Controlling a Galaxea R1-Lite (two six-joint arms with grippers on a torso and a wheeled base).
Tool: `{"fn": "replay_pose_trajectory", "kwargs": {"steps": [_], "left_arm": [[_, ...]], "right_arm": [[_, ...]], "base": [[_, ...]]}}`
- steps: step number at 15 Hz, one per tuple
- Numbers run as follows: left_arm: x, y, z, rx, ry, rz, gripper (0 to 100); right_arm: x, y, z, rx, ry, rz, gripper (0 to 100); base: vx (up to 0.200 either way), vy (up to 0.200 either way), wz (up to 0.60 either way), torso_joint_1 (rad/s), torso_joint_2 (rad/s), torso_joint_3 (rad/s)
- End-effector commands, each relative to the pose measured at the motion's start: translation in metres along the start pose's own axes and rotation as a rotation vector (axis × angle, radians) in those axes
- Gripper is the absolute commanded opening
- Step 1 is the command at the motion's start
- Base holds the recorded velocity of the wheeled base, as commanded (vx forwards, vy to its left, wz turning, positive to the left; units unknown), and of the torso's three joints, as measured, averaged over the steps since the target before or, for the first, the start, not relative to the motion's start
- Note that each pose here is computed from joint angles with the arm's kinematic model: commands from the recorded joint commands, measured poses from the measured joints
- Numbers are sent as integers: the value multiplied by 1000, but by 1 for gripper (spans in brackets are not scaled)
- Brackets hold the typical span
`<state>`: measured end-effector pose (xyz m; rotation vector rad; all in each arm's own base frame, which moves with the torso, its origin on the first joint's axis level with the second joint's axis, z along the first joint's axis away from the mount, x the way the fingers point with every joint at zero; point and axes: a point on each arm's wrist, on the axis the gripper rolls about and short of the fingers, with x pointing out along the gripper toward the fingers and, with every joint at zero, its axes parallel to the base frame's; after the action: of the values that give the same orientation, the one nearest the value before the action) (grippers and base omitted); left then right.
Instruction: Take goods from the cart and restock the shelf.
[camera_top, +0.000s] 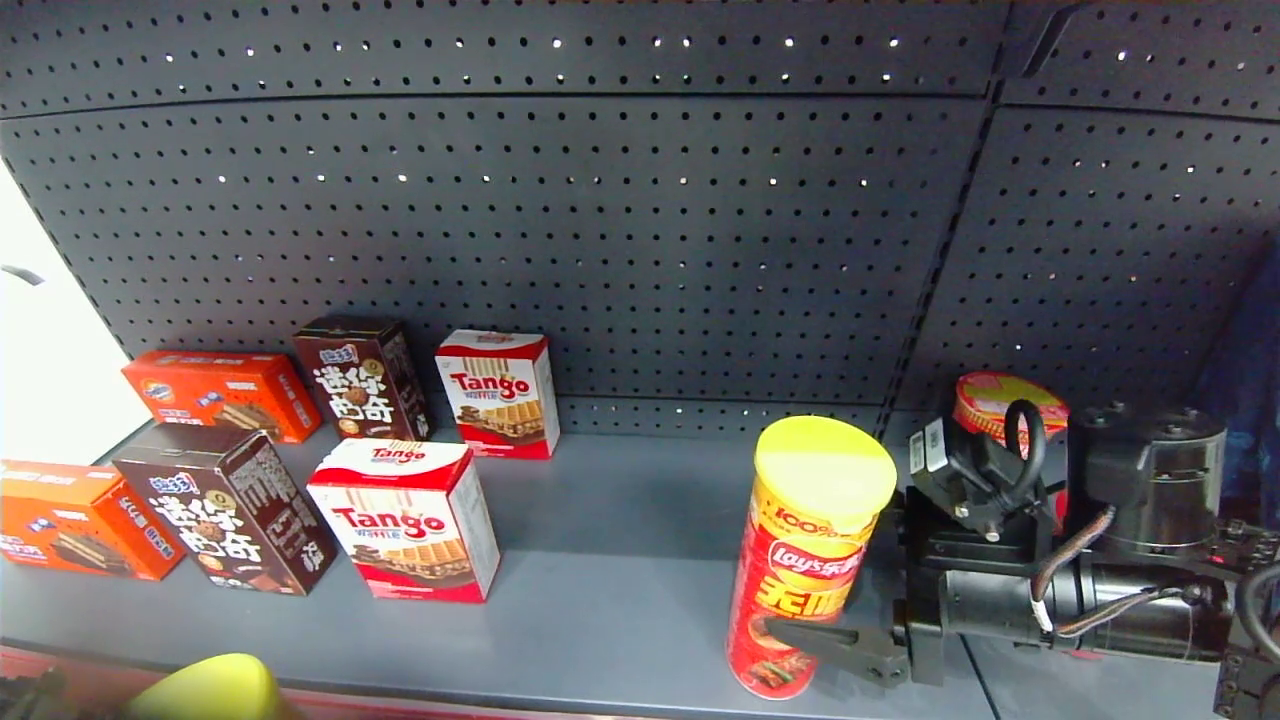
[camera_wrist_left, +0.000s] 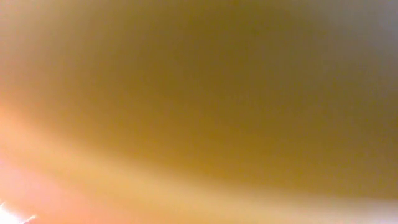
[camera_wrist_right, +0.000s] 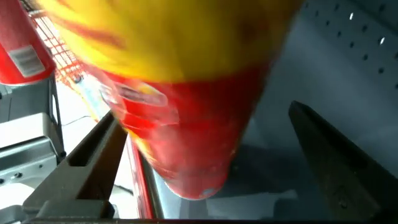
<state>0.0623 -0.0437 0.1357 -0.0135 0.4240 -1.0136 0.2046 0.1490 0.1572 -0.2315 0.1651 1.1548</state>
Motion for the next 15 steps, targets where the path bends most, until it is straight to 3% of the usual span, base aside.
{"fn": "replay_pose_trajectory", "kwargs": {"steps": [1, 6, 15], "left_arm": [[0, 0, -3, -5, 8, -1, 0], [0, 0, -7, -9, 14, -1, 0], [0, 0, -7, -10, 14, 2, 0]], "right_arm": [[-8, 2, 9, -23, -35, -9, 100], [-23, 6, 21, -50, -84, -30, 100], [-62, 32, 24, -82, -141, -28, 100]], "base": [[0, 0, 0, 0, 0, 0], [0, 0, 0, 0, 0, 0], [0, 0, 0, 0, 0, 0]]}}
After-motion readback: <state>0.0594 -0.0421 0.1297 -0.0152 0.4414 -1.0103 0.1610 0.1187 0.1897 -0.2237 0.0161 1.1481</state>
